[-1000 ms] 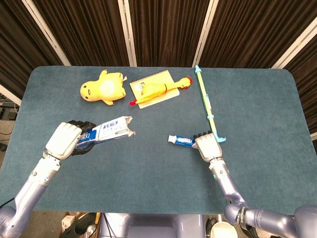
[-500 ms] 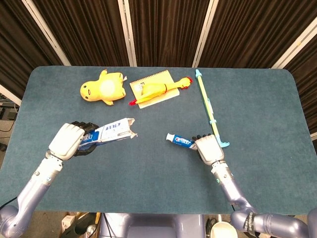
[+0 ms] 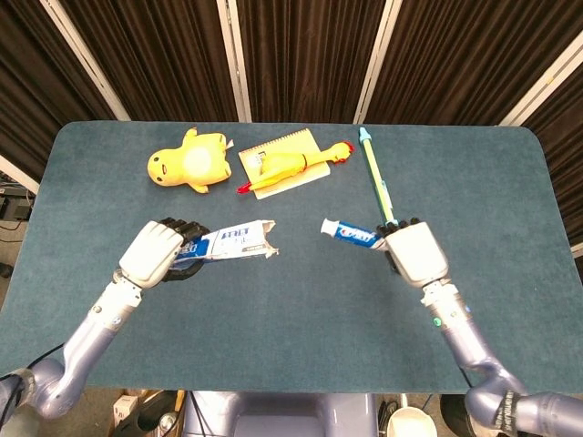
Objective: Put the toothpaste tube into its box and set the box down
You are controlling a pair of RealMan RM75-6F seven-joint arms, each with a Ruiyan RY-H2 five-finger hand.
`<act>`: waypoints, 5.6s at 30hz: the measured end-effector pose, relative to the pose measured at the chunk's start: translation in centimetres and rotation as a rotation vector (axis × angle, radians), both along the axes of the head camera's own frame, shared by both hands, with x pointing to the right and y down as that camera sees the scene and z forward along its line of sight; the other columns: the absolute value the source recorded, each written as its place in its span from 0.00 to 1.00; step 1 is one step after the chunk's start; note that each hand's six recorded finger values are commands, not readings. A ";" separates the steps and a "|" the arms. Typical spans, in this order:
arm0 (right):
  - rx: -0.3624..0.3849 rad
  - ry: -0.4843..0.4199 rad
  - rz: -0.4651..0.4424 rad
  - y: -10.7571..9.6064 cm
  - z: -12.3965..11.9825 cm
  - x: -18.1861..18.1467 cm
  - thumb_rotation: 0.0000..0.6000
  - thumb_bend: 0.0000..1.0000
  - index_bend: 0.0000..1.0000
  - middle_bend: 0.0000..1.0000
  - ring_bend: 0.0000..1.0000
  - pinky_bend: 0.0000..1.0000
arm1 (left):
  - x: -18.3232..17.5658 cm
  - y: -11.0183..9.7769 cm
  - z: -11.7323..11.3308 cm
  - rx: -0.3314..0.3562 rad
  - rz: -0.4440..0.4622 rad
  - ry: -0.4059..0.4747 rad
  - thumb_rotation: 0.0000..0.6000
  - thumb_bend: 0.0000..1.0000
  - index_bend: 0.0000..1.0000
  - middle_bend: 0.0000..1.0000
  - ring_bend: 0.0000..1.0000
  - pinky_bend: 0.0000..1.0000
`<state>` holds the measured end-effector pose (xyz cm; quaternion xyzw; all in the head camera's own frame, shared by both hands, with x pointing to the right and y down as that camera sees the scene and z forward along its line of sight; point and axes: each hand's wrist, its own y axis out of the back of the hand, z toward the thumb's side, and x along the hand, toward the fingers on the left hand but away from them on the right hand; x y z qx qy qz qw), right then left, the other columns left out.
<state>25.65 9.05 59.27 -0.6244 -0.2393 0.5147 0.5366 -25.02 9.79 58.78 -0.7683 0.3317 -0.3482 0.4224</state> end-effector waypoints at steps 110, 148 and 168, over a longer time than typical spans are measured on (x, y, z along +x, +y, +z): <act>0.331 0.118 -0.476 -3.6 -13.0 -1.2 1.00 0.45 0.81 0.71 0.62 0.54 | 12.6 -3.4 2.4 0.076 0.076 0.007 1.00 0.39 0.43 0.52 0.49 0.52; 0.373 0.128 -0.528 -3.2 -13.2 -1.6 1.00 0.45 0.81 0.71 0.62 0.54 | 19.0 -3.6 -0.6 0.017 0.071 -0.012 1.00 0.39 0.43 0.52 0.49 0.53; 0.568 0.096 -0.524 -3.5 -15.2 -1.6 1.00 0.45 0.34 0.49 0.32 0.19 | 21.3 -3.4 0.0 0.104 0.014 0.139 1.00 0.39 0.42 0.52 0.49 0.53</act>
